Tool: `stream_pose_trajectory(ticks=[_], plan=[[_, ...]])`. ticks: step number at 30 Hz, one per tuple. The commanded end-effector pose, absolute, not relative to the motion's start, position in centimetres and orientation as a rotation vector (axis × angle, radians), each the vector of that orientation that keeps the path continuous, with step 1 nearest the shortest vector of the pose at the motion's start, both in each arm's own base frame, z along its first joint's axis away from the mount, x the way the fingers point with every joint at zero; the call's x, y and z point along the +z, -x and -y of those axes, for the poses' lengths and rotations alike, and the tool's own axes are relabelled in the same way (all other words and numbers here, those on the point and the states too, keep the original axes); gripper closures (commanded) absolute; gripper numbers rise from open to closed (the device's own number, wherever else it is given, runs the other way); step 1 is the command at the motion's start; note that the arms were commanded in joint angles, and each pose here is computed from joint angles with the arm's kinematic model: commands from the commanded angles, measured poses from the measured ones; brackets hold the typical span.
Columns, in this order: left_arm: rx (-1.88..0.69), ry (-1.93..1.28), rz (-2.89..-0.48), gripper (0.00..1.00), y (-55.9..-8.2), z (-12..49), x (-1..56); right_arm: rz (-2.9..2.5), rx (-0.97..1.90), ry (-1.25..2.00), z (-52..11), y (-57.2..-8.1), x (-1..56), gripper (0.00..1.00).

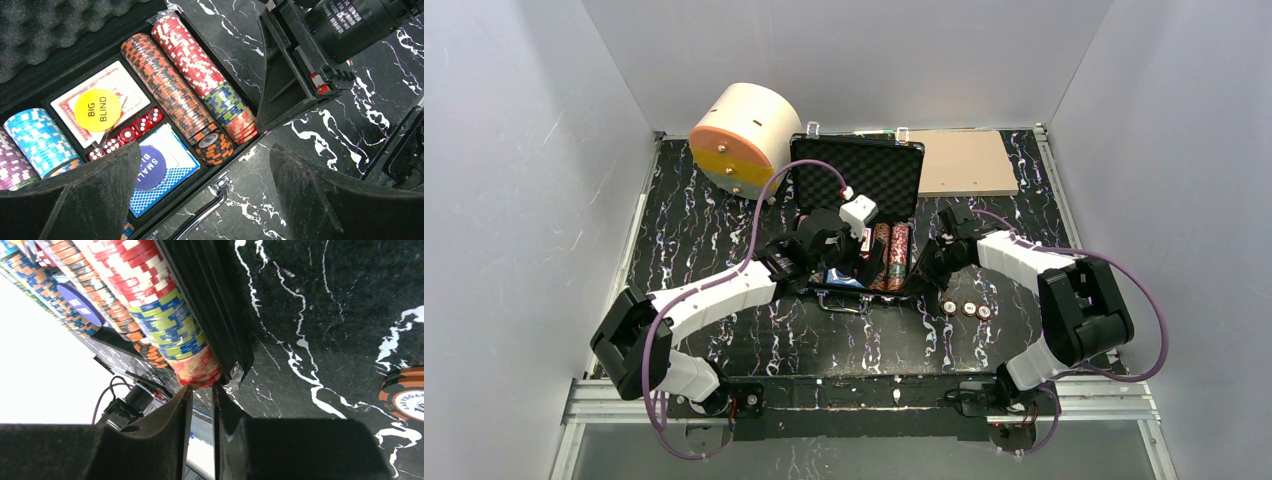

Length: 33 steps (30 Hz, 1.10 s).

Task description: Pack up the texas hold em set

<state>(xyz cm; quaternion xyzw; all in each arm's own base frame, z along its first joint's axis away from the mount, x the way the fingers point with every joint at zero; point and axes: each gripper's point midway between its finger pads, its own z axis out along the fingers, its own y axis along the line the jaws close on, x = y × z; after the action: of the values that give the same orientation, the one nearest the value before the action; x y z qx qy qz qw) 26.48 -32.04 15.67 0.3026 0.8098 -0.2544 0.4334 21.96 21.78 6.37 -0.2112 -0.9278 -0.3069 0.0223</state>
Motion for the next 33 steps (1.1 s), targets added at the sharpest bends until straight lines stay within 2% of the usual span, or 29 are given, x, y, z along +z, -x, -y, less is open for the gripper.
stream_pose_trajectory(ticks=[1,7,11,13,15,17,19,25,29,33], plan=[[-0.649,-0.703,-1.969,0.02,-26.6,31.5,17.6,2.911,-0.924,0.628,-21.8,-22.5,5.8,0.72],[-0.658,-0.685,-1.964,0.02,-26.4,31.3,18.1,2.939,-0.831,0.627,-21.3,-22.7,4.6,0.75],[-0.618,-0.588,-1.912,0.02,-27.6,30.1,20.4,3.014,-0.868,0.584,-21.3,-23.9,7.3,0.72],[-0.604,-0.547,-1.896,0.02,-28.2,29.5,21.5,3.084,-0.895,0.599,-20.8,-24.7,9.7,0.66],[-0.570,-0.485,-1.920,0.02,-29.0,28.6,21.9,3.188,-0.862,0.665,-19.1,-25.4,11.8,0.54],[-0.597,-0.449,-2.010,0.02,-29.5,28.2,21.5,3.296,-0.756,0.756,-16.6,-25.3,13.2,0.40],[-0.673,-0.420,-2.093,0.02,-29.7,28.2,21.1,3.367,-0.549,0.845,-13.6,-24.5,12.5,0.32],[-0.714,-0.308,-2.063,0.02,-29.6,27.1,20.9,3.352,0.000,1.004,-6.9,-20.6,10.0,0.26],[-0.830,-0.346,-2.092,0.02,-28.4,28.4,20.2,3.322,-0.021,0.991,-7.2,-19.8,8.6,0.24],[-0.884,-0.317,-2.064,0.02,-27.8,28.5,19.9,3.263,-0.076,0.959,-8.3,-19.3,6.8,0.16]])
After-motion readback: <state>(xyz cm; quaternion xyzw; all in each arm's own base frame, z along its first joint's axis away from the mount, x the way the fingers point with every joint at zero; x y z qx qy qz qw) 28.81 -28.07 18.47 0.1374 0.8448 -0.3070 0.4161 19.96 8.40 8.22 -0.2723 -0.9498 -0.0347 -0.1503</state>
